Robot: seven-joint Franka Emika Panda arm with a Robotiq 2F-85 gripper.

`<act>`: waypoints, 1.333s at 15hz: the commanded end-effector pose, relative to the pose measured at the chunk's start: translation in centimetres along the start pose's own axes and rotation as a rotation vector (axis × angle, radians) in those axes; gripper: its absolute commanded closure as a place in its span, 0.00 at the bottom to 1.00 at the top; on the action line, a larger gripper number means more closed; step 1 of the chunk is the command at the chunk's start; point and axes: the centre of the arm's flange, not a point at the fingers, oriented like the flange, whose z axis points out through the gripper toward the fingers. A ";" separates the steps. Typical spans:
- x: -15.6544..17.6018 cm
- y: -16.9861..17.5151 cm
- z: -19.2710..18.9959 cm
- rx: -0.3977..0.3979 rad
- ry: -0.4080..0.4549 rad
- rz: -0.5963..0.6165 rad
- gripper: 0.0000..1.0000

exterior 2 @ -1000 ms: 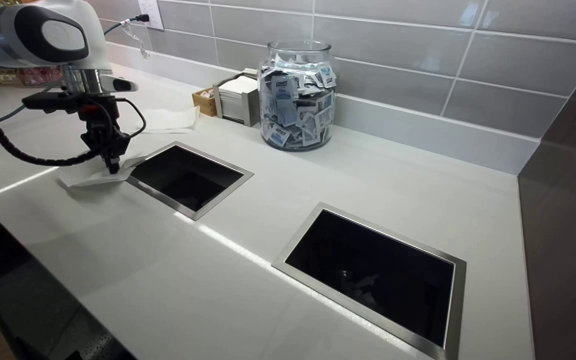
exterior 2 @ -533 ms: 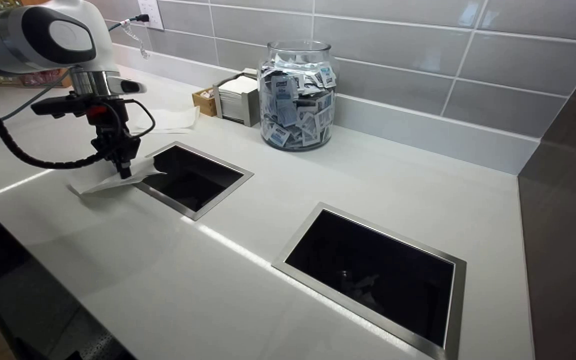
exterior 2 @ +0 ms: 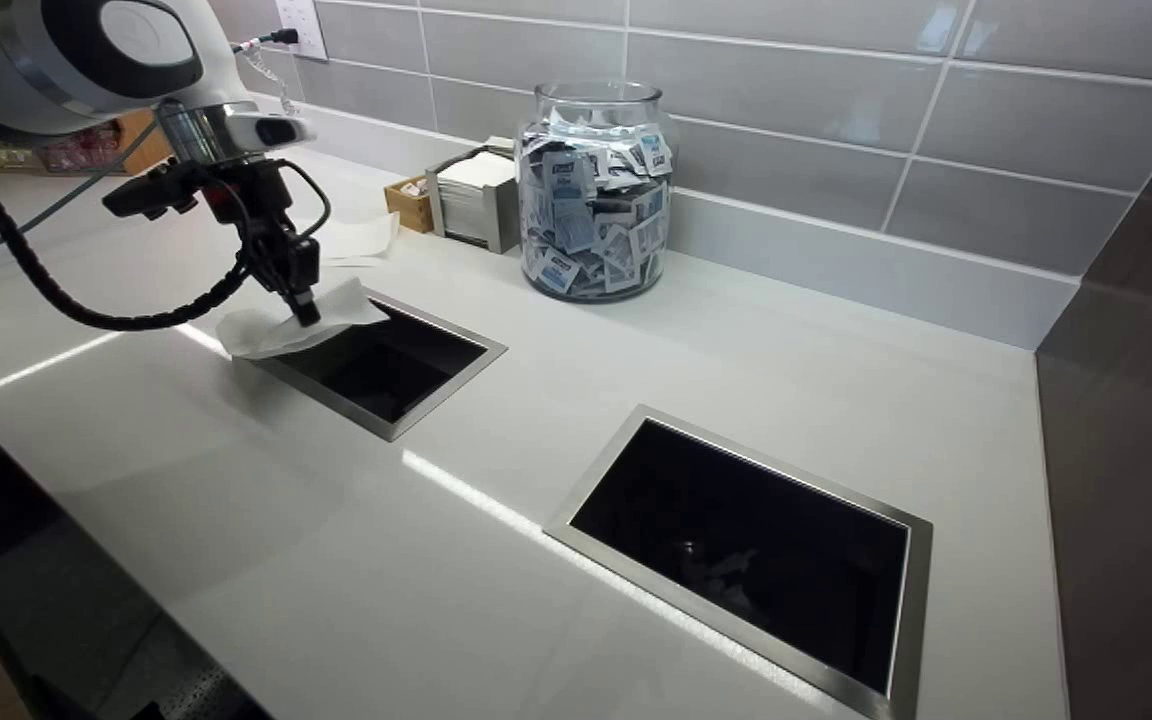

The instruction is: Use the paper towel on the to wipe the edges of the waste bin opening and put it on the counter top waste bin opening on the left

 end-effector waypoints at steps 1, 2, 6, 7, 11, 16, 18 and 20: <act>-1.6 1.7 -1.3 0.004 0.080 0.086 1.00; -1.7 2.1 -1.5 0.007 0.089 0.099 1.00; -2.2 3.2 -2.0 0.008 0.106 0.140 0.73; -2.3 3.3 -2.1 0.007 0.111 0.148 0.66; -2.4 3.6 -2.3 0.006 0.127 0.165 0.37; -2.6 3.8 -2.6 0.004 0.134 0.180 0.01; -2.8 3.8 -2.8 0.007 0.136 0.183 0.00; -2.8 3.7 -2.9 0.010 0.139 0.184 0.00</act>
